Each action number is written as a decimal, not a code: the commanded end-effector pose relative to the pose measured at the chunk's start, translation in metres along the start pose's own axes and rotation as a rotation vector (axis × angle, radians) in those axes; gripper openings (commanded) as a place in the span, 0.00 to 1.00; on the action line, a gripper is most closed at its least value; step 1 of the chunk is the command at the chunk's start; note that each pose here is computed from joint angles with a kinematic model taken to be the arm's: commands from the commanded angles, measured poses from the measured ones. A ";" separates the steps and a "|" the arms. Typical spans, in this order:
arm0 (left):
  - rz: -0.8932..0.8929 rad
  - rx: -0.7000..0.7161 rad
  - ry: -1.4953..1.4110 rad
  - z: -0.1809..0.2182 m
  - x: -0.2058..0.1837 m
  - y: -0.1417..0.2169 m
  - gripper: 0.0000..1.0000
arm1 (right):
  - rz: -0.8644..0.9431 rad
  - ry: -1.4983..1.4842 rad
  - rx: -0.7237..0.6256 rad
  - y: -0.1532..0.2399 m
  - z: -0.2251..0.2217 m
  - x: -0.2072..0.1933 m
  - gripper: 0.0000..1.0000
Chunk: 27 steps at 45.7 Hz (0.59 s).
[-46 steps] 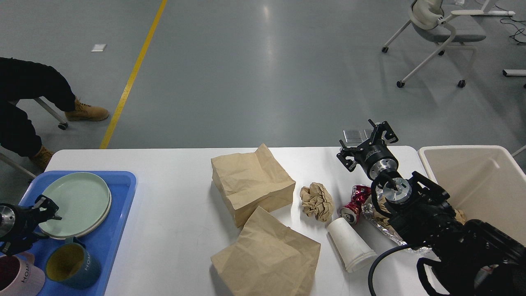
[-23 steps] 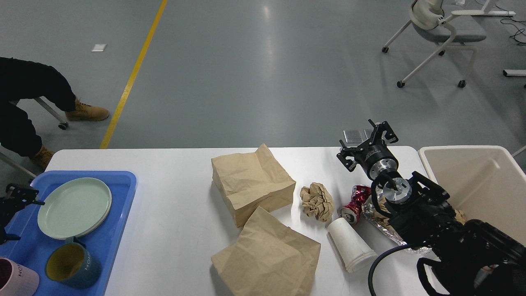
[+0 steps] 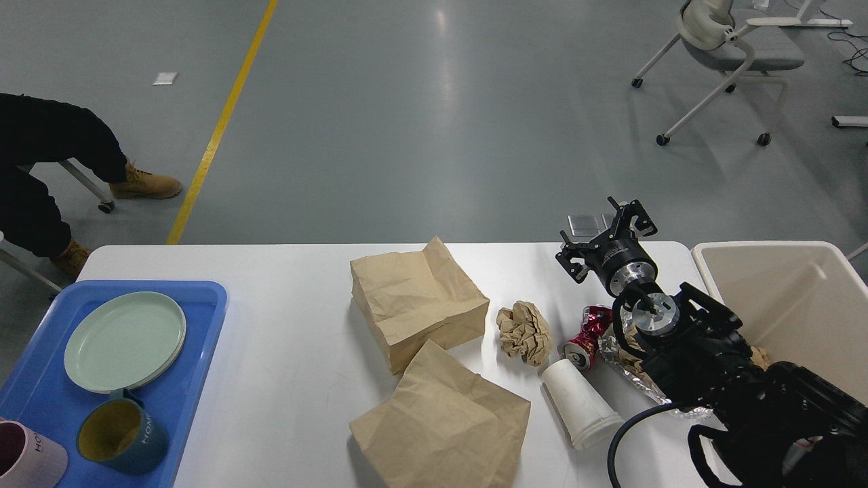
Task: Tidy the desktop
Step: 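Release the plate and withdraw the left gripper upward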
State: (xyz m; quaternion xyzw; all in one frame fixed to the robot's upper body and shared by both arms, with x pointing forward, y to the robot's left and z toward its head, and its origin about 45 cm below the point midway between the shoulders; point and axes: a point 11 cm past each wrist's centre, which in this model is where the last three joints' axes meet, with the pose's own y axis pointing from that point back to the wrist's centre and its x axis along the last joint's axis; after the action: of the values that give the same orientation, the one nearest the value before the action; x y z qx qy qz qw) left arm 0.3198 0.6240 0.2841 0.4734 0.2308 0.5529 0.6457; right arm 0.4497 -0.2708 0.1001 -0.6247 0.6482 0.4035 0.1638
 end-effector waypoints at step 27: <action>0.075 -0.591 0.213 0.155 0.017 0.077 0.96 | 0.000 0.000 0.000 0.000 0.000 0.000 1.00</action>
State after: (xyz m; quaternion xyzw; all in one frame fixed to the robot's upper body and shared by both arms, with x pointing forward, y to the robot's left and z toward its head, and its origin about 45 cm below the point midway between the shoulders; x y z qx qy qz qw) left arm 0.3882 0.6042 0.4254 0.2837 0.1098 0.6622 0.6848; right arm 0.4497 -0.2707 0.1001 -0.6248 0.6480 0.4035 0.1641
